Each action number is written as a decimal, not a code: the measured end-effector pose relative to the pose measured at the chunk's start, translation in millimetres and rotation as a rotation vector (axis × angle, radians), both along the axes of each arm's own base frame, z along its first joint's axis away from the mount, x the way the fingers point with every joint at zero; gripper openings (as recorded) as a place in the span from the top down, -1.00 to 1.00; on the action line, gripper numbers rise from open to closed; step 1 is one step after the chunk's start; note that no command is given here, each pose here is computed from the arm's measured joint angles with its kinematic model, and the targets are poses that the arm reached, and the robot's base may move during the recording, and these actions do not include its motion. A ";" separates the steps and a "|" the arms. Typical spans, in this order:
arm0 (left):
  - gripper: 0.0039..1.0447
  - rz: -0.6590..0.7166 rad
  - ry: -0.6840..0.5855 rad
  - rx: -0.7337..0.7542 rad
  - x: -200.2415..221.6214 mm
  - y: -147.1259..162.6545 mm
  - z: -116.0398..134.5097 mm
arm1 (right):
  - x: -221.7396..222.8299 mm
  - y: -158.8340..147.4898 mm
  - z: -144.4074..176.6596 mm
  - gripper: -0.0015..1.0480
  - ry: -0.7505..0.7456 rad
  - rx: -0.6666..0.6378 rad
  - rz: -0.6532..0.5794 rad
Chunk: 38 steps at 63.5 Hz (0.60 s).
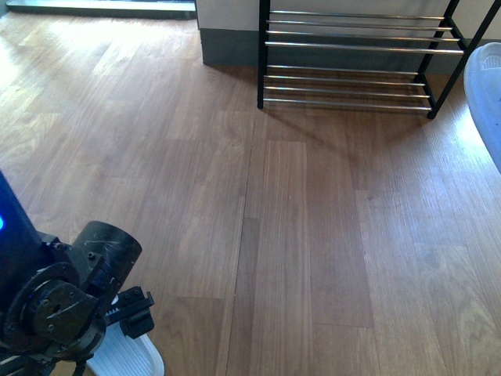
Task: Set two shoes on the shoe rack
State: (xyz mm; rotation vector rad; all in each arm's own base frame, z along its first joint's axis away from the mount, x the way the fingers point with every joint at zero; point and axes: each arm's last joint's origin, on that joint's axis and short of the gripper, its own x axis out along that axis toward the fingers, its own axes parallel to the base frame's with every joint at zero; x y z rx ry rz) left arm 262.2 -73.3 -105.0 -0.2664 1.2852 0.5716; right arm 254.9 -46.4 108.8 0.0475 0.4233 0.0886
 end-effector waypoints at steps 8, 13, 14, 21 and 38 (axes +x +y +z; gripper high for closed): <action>-0.83 0.027 0.053 0.022 -1.2 8.2 -21.0 | 0.0 0.0 0.0 0.96 0.000 0.000 0.000; -0.83 0.044 0.074 0.043 -2.4 14.4 -28.1 | 0.0 0.0 0.0 0.96 0.000 0.001 0.000; -0.83 0.050 0.080 0.047 -2.6 16.5 -30.1 | 0.0 0.0 0.0 0.96 0.000 0.001 0.000; -0.83 0.076 0.085 0.064 0.5 25.4 -37.0 | 0.0 0.0 0.0 0.96 0.000 0.001 0.000; -0.83 0.098 0.103 0.046 17.5 38.2 -65.2 | 0.0 0.0 0.0 0.96 0.000 0.001 0.000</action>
